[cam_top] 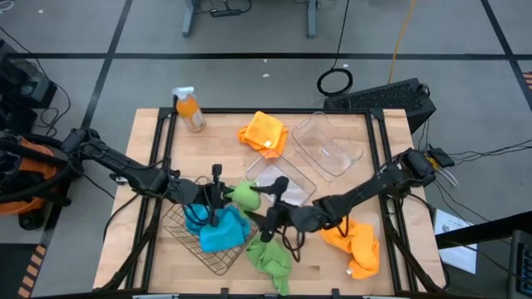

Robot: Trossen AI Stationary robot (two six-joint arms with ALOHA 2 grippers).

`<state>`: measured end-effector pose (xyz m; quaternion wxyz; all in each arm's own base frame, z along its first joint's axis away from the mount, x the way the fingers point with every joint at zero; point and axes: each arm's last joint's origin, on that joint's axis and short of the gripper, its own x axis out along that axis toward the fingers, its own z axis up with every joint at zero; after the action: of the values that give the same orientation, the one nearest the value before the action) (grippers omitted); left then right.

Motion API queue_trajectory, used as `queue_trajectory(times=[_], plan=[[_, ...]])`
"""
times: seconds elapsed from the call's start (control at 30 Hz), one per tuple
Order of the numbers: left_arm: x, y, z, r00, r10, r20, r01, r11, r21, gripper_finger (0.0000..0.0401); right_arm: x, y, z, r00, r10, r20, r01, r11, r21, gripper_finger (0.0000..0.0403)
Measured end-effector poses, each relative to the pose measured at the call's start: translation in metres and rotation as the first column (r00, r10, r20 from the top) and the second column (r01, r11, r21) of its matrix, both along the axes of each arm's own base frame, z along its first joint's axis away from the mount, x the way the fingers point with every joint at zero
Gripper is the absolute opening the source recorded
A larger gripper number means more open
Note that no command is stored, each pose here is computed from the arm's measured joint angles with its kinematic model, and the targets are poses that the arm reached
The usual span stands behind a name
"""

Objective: Sort microfiber towel by color & place in baskets
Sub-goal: Put the top green microfiber towel into the top transparent bin

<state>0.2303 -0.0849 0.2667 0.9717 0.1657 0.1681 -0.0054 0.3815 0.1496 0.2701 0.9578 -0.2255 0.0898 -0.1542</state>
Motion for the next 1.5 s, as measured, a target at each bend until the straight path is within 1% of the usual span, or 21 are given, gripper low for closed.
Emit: queue_trajectory(times=[0.1, 0.23, 0.33, 0.43, 0.7, 0.8, 0.87, 0.97, 1.07, 1.2, 1.27, 1.33, 1.43, 1.5], plan=[[0.0, 0.0, 0.0, 1.0, 0.0, 0.0, 0.0, 1.0, 0.0, 0.0043, 0.002, -0.004, -0.003, 1.0, 0.022, -0.022, -0.021, 0.999, 0.03, 0.0326], [0.0, 0.0, 0.0, 1.0, -0.001, 0.0, 0.001, 1.0, -0.001, 0.0043, 0.001, -0.003, -0.005, 0.999, 0.018, -0.038, -0.017, 0.999, 0.028, 0.0299], [0.0, 0.0, 0.0, 1.0, -0.001, 0.001, 0.001, 1.0, -0.001, 0.0043, 0.001, -0.004, -0.007, 0.998, 0.017, -0.057, -0.015, 0.999, 0.033, 0.0273], [0.0, 0.0, 0.0, 1.0, -0.001, 0.001, 0.001, 1.0, -0.001, 0.0043, 0.001, -0.005, -0.009, 0.997, 0.031, -0.07, -0.027, 0.998, 0.059, 0.0242], [0.001, -0.001, 0.002, 1.0, -0.013, 0.027, 0.013, 1.0, -0.016, 0.0043, 0.005, -0.01, -0.01, 0.997, 0.054, -0.052, -0.049, 0.994, 0.102, 0.0168], [0.001, -0.001, 0.002, 0.999, -0.028, 0.028, 0.028, 0.999, -0.023, 0.0043, 0.007, -0.013, -0.01, 0.997, 0.068, -0.036, -0.062, 0.986, 0.153, 0.0148], [0.001, -0.001, 0.003, 0.999, -0.028, 0.033, 0.029, 0.999, -0.024, 0.0043, 0.007, -0.014, -0.01, 0.997, 0.065, -0.033, -0.059, 0.985, 0.161, 0.0142], [0.001, -0.001, 0.003, 0.999, -0.028, 0.032, 0.029, 0.999, -0.024, 0.0043, 0.007, -0.014, -0.01, 0.997, 0.069, -0.029, -0.063, 0.984, 0.169, 0.014], [0.001, -0.002, 0.003, 0.999, -0.037, 0.032, 0.037, 0.999, -0.027, 0.0043, 0.008, -0.014, -0.01, 0.995, 0.102, -0.014, -0.096, 0.97, 0.224, 0.0154], [0.001, -0.002, 0.003, 0.999, -0.035, 0.031, 0.036, 0.999, -0.026, 0.0043, 0.009, -0.015, -0.01, 0.994, 0.111, 0.001, -0.106, 0.95, 0.295, 0.0206], [0.001, -0.001, 0.003, 0.999, -0.033, 0.032, 0.034, 0.999, -0.026, 0.0043, 0.009, -0.016, -0.011, 0.994, 0.109, -0.002, -0.103, 0.948, 0.3, 0.0233], [0.001, -0.001, 0.003, 0.999, -0.03, 0.032, 0.031, 0.999, -0.025, 0.0043, 0.009, -0.016, -0.011, 0.994, 0.11, -0.002, -0.104, 0.949, 0.297, 0.025], [0.001, -0.001, 0.003, 0.999, -0.031, 0.035, 0.032, 0.999, -0.026, 0.0043, 0.009, -0.016, -0.009, 0.994, 0.109, 0.012, -0.107, 0.948, 0.3, 0.0251], [0.001, -0.001, 0.003, 0.999, -0.031, 0.035, 0.032, 0.999, -0.026, 0.0043, 0.01, -0.017, -0.01, 0.995, 0.1, 0.012, -0.099, 0.949, 0.3, 0.0234]])
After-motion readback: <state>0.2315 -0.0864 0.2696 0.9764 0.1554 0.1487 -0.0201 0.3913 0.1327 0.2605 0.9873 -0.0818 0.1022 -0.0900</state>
